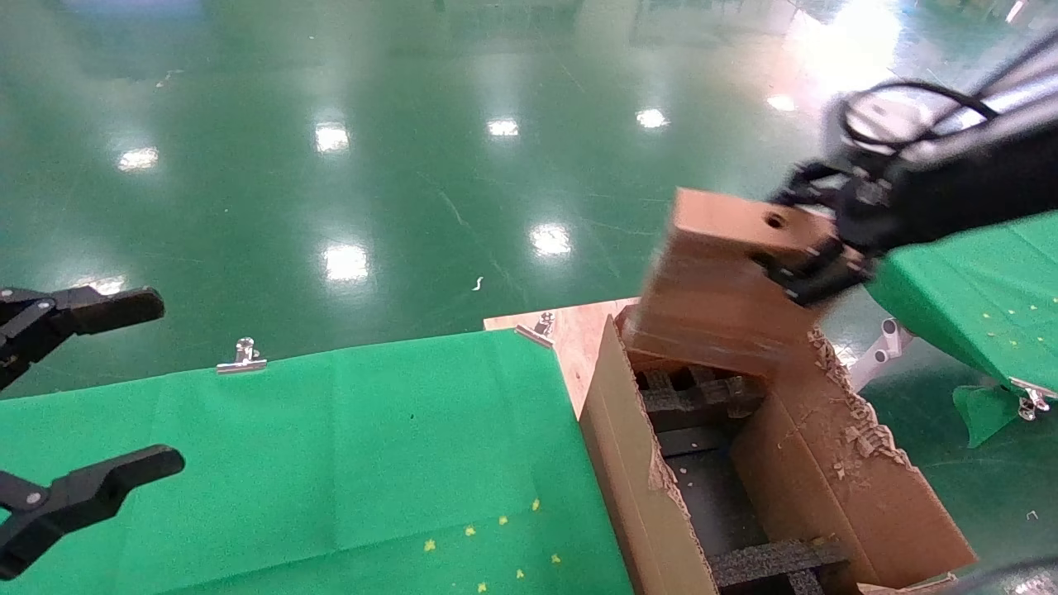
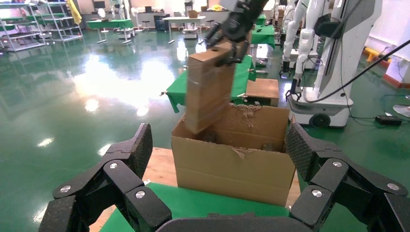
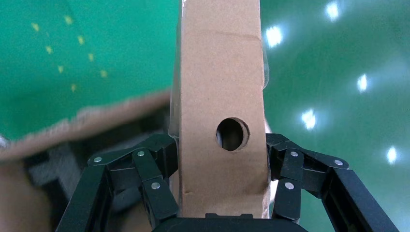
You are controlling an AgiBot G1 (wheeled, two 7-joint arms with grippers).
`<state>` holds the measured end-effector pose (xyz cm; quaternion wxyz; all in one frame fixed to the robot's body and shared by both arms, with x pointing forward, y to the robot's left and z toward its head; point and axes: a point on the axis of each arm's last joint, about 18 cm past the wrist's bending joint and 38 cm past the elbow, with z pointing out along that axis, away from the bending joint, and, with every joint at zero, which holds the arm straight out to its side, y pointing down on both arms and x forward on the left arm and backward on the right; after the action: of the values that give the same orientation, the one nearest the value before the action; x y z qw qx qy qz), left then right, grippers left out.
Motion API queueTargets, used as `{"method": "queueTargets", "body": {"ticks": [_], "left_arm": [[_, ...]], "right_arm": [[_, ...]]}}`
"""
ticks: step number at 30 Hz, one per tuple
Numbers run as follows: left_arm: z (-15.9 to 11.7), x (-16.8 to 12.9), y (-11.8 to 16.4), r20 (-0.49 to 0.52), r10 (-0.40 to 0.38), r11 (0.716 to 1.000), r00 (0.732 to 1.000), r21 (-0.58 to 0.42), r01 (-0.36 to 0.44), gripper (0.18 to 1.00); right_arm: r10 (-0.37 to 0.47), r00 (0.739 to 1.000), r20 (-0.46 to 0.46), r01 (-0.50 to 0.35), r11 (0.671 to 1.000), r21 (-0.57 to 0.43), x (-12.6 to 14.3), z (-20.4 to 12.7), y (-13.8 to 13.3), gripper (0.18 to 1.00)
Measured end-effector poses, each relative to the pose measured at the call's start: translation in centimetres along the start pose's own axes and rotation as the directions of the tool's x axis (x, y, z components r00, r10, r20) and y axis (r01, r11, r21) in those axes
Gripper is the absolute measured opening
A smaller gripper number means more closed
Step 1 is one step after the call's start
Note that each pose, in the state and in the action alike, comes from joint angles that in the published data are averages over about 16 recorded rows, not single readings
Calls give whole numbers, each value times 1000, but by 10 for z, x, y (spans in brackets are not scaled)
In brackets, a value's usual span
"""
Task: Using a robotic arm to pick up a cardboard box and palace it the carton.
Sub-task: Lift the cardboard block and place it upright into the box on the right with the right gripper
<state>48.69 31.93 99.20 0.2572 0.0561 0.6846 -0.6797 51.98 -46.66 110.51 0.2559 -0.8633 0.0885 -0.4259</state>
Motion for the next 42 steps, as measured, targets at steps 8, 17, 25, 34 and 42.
{"method": "queueTargets", "body": {"ticks": [8, 17, 25, 34, 42], "left_arm": [[0, 0, 0, 0, 0, 1000, 1000, 0, 0, 1001], [0, 0, 0, 0, 0, 1000, 1000, 0, 0, 1001], [0, 0, 0, 0, 0, 1000, 1000, 1, 0, 1001], [0, 0, 0, 0, 0, 1000, 1000, 1, 0, 1001], [0, 0, 0, 0, 0, 1000, 1000, 1, 0, 1001]], "right_arm": [[127, 992, -8, -128, 987, -102, -29, -12, 59, 292], [198, 980, 24, -190, 966, -175, -55, 1, 90, 290], [207, 977, 40, -196, 961, -193, -61, 8, 94, 287], [268, 963, 18, -259, 943, -207, -60, 17, 98, 285], [404, 911, -78, -410, 876, -253, -62, 38, 112, 283]]}}
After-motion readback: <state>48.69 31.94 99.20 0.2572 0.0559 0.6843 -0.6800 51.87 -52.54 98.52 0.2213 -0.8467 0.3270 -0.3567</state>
